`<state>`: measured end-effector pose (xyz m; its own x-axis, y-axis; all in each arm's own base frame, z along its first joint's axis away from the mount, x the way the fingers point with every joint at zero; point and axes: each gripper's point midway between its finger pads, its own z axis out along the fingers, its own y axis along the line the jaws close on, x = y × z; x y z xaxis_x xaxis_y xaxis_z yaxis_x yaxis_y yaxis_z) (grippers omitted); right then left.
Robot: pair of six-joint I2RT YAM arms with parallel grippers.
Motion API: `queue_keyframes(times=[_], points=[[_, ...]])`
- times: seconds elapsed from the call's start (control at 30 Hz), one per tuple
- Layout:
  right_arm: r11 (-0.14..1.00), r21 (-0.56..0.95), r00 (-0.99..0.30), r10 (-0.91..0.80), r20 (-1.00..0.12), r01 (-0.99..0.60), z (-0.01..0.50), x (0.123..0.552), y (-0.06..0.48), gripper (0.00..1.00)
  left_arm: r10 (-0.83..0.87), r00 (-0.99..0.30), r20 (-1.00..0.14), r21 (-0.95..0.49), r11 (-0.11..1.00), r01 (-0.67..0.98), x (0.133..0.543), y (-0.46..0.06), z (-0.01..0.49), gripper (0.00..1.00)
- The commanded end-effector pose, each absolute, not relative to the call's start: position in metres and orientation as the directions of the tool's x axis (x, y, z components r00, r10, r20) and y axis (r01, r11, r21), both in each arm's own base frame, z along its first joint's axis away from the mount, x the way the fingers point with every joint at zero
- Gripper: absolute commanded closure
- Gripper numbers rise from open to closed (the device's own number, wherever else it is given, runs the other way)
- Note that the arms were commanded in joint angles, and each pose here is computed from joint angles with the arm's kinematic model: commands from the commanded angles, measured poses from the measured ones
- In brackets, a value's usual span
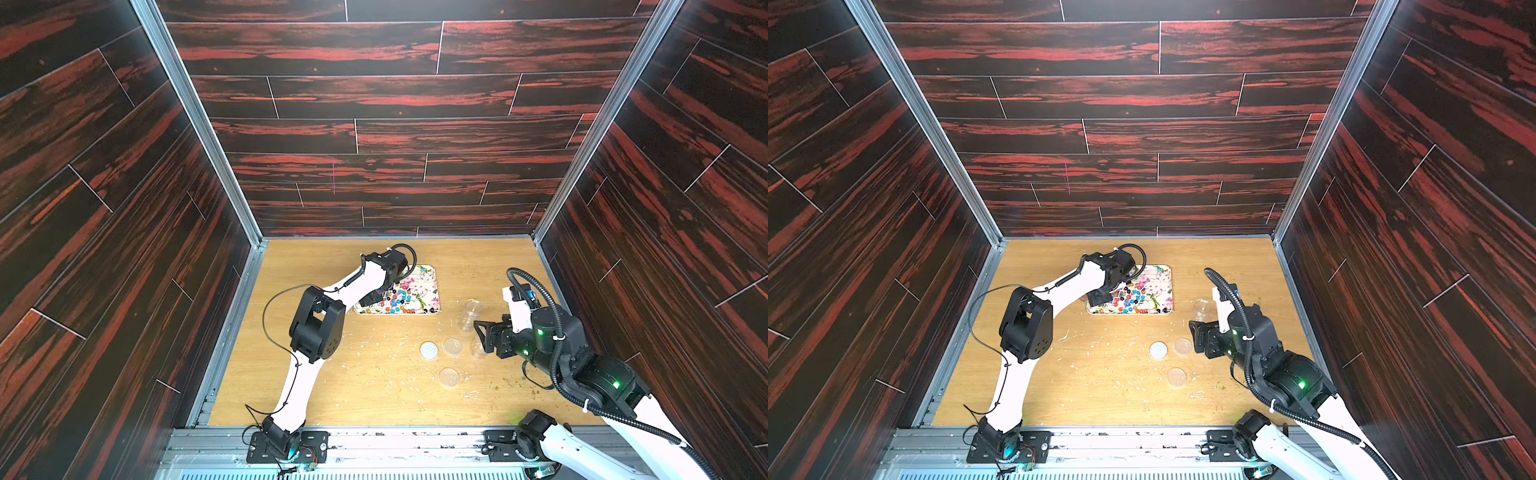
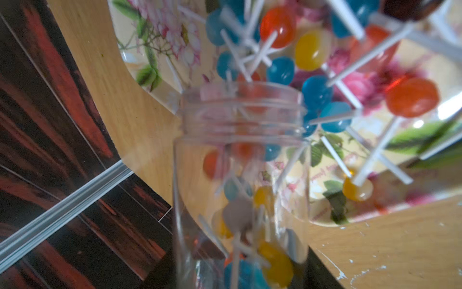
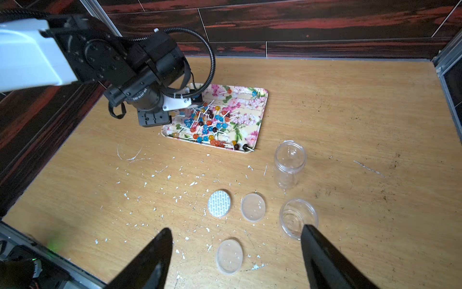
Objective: Pour the candies out of the jar
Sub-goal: 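Pour the candies out of the jar onto the tray.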
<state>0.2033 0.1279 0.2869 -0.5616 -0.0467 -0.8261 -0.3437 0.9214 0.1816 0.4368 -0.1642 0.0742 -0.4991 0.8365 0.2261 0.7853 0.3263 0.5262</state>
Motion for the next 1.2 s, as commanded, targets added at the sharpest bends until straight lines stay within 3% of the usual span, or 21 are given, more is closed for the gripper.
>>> queue_keyframes(times=[0.0,0.53,0.7,0.93,1.17], points=[[0.914,0.187,-0.544,-0.042,-0.838,-0.359,0.299,0.202,0.128,0.17,0.84,-0.481,0.25,0.567,0.276,0.776,0.435,-0.159,0.095,0.42],[0.913,0.203,-0.539,-0.021,-0.842,-0.353,0.302,0.194,0.122,0.17,0.846,-0.448,0.289,0.612,0.196,0.766,0.432,-0.165,0.107,0.41],[0.915,0.205,-0.536,-0.013,-0.844,-0.346,0.304,0.193,0.119,0.17,0.849,-0.466,0.249,0.636,0.22,0.74,0.438,-0.17,0.128,0.4],[0.915,0.209,-0.543,-0.014,-0.84,-0.346,0.301,0.195,0.122,0.17,0.842,-0.454,0.29,0.612,0.202,0.765,0.432,-0.168,0.109,0.4],[0.914,0.208,-0.542,-0.015,-0.84,-0.347,0.302,0.195,0.122,0.17,0.847,-0.472,0.243,0.646,0.222,0.731,0.442,-0.173,0.129,0.4]])
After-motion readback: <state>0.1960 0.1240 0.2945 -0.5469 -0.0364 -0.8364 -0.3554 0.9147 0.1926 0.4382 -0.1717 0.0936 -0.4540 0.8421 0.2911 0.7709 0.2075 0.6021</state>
